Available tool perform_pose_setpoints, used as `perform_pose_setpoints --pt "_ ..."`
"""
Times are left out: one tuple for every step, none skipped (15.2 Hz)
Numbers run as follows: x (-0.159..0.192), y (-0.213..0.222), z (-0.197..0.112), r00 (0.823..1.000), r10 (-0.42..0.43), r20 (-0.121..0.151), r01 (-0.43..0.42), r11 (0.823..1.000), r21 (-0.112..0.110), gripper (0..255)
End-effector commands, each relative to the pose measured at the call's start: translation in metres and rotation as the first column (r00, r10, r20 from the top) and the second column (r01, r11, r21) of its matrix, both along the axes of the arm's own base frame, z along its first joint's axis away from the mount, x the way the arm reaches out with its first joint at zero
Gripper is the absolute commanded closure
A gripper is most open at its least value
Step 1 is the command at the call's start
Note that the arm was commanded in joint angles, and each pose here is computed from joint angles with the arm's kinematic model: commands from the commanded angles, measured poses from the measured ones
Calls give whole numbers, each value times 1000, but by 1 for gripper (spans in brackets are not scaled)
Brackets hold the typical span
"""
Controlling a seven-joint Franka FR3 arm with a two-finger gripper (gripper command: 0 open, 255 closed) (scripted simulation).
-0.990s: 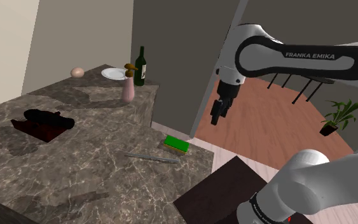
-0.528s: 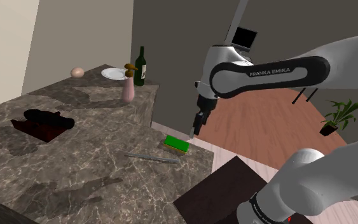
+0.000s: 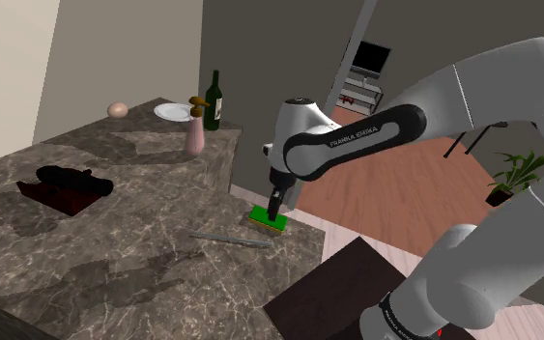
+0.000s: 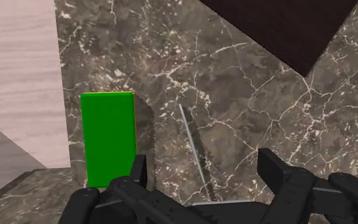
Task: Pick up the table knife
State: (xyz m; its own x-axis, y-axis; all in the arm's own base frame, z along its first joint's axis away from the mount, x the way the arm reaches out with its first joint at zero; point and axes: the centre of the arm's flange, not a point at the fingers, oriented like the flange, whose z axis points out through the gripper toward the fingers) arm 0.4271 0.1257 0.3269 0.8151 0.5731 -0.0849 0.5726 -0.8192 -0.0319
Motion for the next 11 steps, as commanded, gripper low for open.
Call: perform_pose_setpoints --pt "8 12 -23 998 54 11 -54 999 1 0" --pt "13 19 -33 997 80 15 -80 997 1 0" --pt "17 25 -43 994 106 19 -106 994 0 0" --pt "21 32 -54 991 131 23 -131 991 0 0" --pt "25 39 -64 987 157 27 -157 988 -1 0" --pt "29 46 -74 983 183 32 -183 983 -2 0" --pt "33 53 -85 977 208 36 -208 978 -3 0" --pt "36 60 -95 972 233 40 -234 972 -4 0" --pt "39 67 -104 965 257 44 -257 966 -5 0" --pt "39 67 -110 965 257 44 -257 966 -5 0" --pt "39 67 -115 965 257 44 -257 966 -5 0"
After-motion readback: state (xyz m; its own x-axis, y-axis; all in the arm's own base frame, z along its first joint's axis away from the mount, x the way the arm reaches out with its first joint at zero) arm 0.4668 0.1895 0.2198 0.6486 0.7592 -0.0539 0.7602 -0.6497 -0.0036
